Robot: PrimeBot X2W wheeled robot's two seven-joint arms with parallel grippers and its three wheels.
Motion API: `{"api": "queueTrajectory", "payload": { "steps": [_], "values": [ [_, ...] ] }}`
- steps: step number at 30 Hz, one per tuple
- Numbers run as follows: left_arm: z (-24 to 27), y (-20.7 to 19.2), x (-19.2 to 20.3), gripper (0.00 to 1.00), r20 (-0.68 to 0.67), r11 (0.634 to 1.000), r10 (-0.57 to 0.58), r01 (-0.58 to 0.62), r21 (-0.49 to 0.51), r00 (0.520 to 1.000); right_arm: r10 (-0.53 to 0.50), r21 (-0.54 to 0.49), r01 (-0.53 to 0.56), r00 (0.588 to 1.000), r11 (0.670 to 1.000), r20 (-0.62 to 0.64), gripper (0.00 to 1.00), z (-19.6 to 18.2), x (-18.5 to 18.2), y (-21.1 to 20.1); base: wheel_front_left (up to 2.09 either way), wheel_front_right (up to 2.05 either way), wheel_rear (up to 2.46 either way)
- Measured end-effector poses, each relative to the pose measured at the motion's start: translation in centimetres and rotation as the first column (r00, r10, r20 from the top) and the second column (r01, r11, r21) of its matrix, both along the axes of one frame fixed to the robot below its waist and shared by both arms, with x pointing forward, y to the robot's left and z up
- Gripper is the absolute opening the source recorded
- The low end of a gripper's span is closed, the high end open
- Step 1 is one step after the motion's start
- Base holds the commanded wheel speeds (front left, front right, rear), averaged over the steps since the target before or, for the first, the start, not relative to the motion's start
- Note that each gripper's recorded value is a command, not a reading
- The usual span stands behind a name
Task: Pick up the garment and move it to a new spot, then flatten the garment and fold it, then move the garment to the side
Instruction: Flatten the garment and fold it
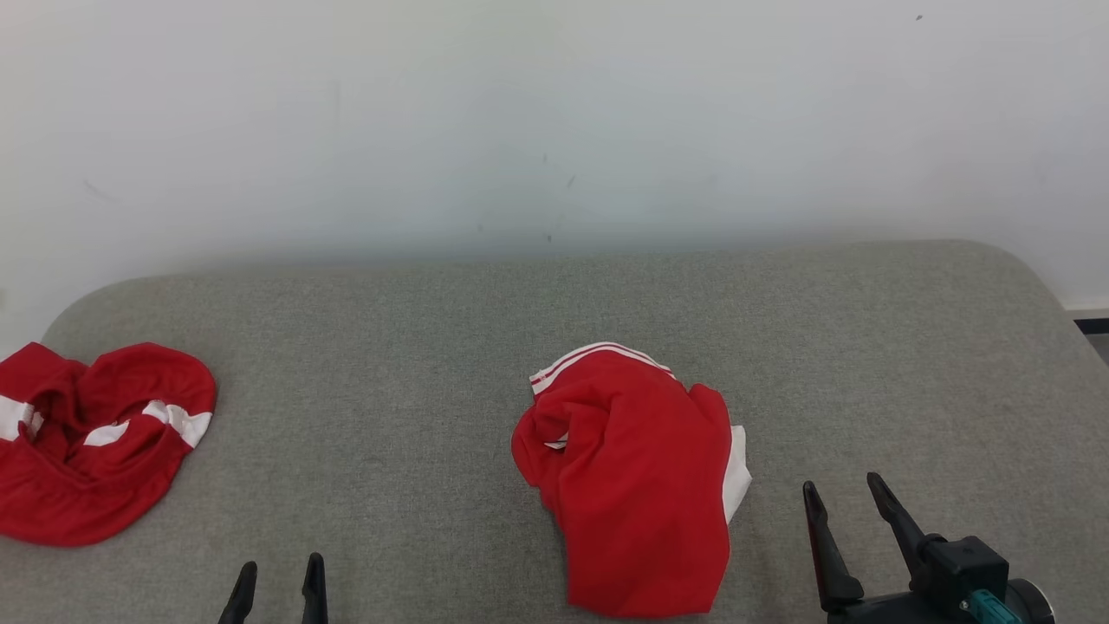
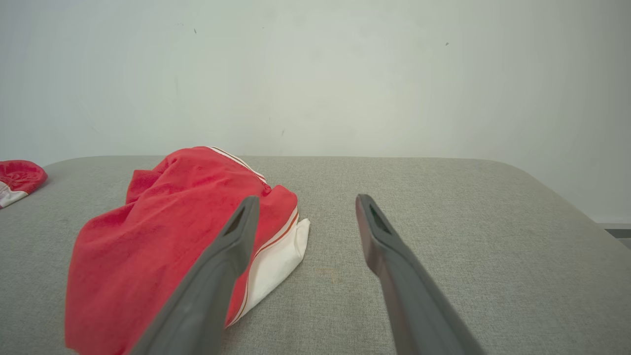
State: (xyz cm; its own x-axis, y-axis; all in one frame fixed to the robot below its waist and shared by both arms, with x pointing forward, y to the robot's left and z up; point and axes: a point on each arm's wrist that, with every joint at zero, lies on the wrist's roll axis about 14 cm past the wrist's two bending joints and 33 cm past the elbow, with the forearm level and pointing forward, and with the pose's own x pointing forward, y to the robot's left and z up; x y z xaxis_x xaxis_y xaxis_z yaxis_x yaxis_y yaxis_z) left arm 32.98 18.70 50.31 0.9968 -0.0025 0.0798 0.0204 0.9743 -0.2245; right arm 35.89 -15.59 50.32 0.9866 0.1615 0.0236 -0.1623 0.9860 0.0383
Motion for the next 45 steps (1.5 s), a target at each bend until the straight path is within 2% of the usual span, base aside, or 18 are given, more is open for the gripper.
{"api": "queueTrajectory", "payload": {
  "steps": [15,25,31,37,45],
  "values": [
    [-0.2,-0.2,0.2,1.0,-0.007,1.0,0.003,-0.003,0.0,1.0,0.012,0.008,-0.012,1.0,1.0,-0.015,1.0,-0.6,0.0,0.6,0.0,0.0,0.0],
    [0.7,-2.5,2.1,1.0,-0.011,0.996,-0.081,0.082,0.022,0.997,0.008,0.026,-0.007,1.0,1.0,-0.024,1.0,-0.9,-0.4,0.8,0.0,0.0,0.0],
    [1.9,-5.6,5.9,1.0,-0.081,0.977,-0.206,0.21,0.043,0.975,-0.002,0.034,0.004,0.999,0.999,-0.036,1.0,-1.3,-0.9,0.5,0.0,0.0,0.0],
    [3.4,-9.1,10.8,1.0,-0.128,0.95,-0.308,0.312,0.006,0.943,-0.008,0.04,0.01,0.999,0.999,-0.042,1.0,-1.5,-1.2,0.4,0.0,0.0,0.0],
    [1.1,-12.4,15.6,1.0,-0.282,0.916,-0.387,0.402,-0.007,0.878,-0.042,0.044,0.044,0.998,0.998,-0.054,1.0,-1.6,-1.5,-0.6,0.0,0.0,0.0]
  ]
}}
